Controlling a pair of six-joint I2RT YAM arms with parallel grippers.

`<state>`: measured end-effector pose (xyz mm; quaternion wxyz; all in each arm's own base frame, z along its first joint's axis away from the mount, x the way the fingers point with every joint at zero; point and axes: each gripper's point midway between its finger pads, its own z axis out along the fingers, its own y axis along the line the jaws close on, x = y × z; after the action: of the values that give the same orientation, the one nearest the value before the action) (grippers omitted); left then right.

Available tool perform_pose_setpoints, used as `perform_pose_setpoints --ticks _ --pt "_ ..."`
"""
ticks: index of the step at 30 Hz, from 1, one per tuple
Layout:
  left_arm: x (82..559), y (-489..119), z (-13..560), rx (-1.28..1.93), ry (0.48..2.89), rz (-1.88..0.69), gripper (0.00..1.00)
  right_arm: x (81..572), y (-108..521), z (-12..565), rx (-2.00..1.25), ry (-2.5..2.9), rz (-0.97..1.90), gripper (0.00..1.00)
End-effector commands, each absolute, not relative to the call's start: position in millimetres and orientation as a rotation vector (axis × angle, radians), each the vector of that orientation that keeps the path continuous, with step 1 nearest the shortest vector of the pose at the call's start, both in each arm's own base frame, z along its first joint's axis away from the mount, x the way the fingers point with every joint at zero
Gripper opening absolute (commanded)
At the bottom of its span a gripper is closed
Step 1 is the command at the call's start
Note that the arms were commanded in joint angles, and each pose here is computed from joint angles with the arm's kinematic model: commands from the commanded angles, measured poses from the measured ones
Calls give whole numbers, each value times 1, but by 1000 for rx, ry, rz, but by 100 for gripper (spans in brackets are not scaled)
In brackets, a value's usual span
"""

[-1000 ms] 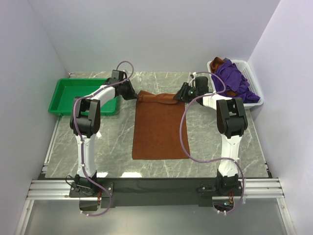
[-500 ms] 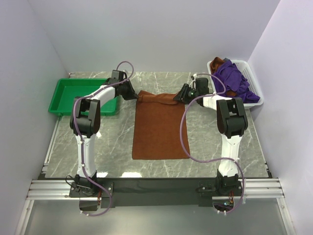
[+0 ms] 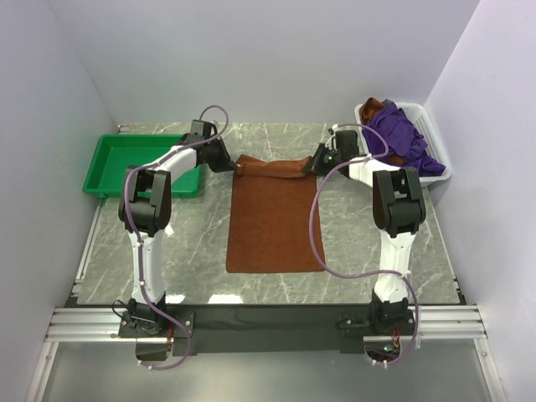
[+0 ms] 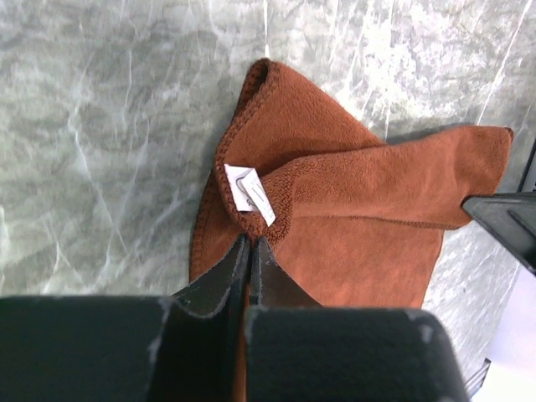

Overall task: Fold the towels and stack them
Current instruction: Flatten out the crumpled towel

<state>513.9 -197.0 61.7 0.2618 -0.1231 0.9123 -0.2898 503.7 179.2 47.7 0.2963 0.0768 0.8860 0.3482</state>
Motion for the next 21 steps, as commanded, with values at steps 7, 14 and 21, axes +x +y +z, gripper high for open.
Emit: perform_pose_setpoints --ticks 7,14,21 --pt "513 -197 168 -303 2308 -828 1 500 151 136 171 2353 717 0" --pt "475 -193 187 -332 2334 -853 1 461 140 161 208 2419 659 0" --pt "405 -179 207 -368 2331 -821 1 394 136 172 206 2449 654 0"
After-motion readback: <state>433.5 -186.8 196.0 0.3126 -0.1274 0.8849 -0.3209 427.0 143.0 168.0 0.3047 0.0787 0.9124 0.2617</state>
